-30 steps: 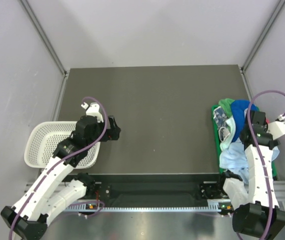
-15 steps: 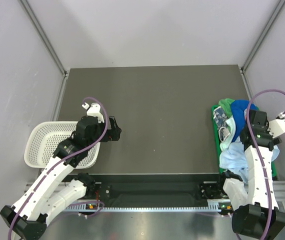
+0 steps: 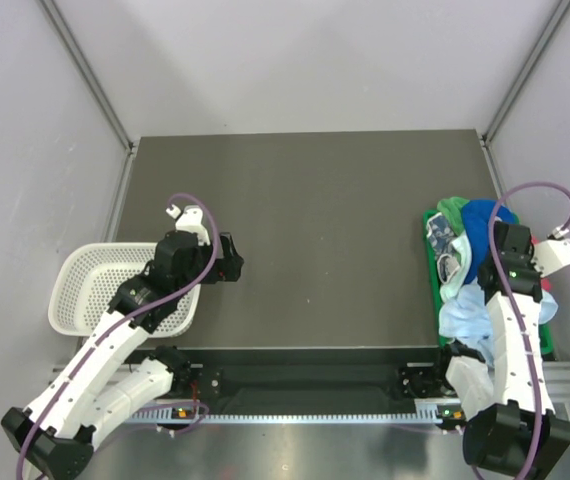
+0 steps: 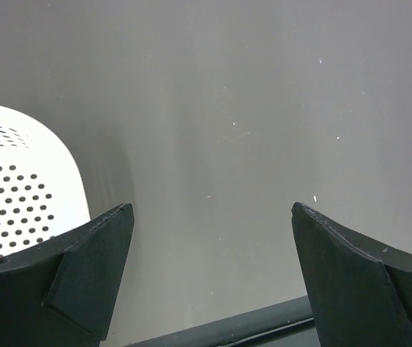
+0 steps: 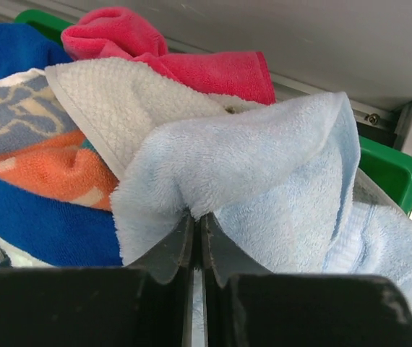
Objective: Fold and stack the towels
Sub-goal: Grab crumpled towel, then move the towel to the center of the board
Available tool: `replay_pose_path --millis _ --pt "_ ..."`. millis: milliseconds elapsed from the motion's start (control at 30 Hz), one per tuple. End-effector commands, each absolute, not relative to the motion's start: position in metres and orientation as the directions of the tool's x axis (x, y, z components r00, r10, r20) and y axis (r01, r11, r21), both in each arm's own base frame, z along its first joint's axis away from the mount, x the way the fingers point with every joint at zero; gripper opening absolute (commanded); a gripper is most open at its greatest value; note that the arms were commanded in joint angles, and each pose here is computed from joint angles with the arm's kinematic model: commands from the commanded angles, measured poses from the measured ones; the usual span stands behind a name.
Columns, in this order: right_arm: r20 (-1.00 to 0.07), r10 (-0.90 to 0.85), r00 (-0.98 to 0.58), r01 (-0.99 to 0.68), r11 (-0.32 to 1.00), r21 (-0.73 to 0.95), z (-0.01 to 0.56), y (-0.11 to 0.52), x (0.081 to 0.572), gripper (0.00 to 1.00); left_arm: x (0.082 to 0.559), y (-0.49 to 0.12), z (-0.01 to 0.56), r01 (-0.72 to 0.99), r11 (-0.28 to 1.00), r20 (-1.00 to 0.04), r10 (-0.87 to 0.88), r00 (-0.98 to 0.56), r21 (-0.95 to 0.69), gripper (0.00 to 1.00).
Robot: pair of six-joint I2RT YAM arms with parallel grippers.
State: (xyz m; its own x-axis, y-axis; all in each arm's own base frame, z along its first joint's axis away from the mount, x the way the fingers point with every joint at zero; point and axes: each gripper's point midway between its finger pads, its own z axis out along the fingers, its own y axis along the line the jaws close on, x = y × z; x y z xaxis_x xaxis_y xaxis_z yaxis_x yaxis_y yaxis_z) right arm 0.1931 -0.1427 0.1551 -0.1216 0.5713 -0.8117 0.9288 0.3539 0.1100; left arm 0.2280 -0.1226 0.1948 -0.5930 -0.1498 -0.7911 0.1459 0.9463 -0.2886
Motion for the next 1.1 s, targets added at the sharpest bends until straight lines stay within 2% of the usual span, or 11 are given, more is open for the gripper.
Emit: replay_pose_path --millis 0,167,400,500,667,700,767,800,833,933,1067 --pt "-0.841 0.539 -0.048 0.916 0.359 0.178 0.189 -0.149 0.200 0.00 0.230 -0.122 0.200 0.140 0.945 -0.803 -0.166 -0.572 -0.295 0.95" --pt "-0.844 0.536 -0.028 0.844 0.464 0.267 0.235 -0.136 0.215 0.00 0.230 -0.121 0.200 0.137 0.946 -0.804 -0.168 -0.571 -0.295 0.95" --pt "-0.825 0.565 -0.021 0.581 0.678 0.450 0.341 -0.092 0.276 0.00 0.230 -0.119 0.200 0.125 0.949 -0.805 -0.171 -0.569 -0.290 0.95" --pt "-0.839 0.544 -0.007 0.475 0.740 0.476 0.385 -0.064 0.303 0.00 0.231 -0.117 0.201 0.119 0.951 -0.808 -0.173 -0.563 -0.287 0.95" --pt "-0.855 0.503 -0.127 0.276 0.846 0.457 0.422 0.029 0.366 0.00 0.234 -0.113 0.201 0.089 0.958 -0.811 -0.178 -0.558 -0.271 0.95" --pt "-0.861 0.502 -0.086 0.230 0.851 0.473 0.453 0.039 0.370 0.00 0.237 -0.110 0.200 0.073 0.963 -0.811 -0.176 -0.559 -0.259 0.95" --pt "-0.870 0.468 -0.153 0.191 0.878 0.439 0.448 0.077 0.397 0.00 0.239 -0.108 0.201 0.051 0.967 -0.809 -0.180 -0.559 -0.251 0.95" --pt "-0.871 0.479 -0.110 0.147 0.874 0.463 0.477 0.085 0.399 0.00 0.241 -0.104 0.199 0.027 0.972 -0.808 -0.179 -0.562 -0.234 0.95" --pt "-0.872 0.464 -0.158 0.127 0.885 0.448 0.465 0.106 0.419 0.00 0.243 -0.104 0.202 0.016 0.970 -0.808 -0.193 -0.557 -0.242 0.95" --pt "-0.872 0.463 -0.157 0.040 0.886 0.463 0.490 0.138 0.429 0.00 0.249 -0.103 0.207 -0.019 0.966 -0.804 -0.225 -0.551 -0.257 0.96" --pt "-0.865 0.434 -0.250 -0.013 0.892 0.451 0.458 0.180 0.443 0.00 0.261 -0.102 0.219 -0.059 0.962 -0.807 -0.255 -0.532 -0.265 0.96"
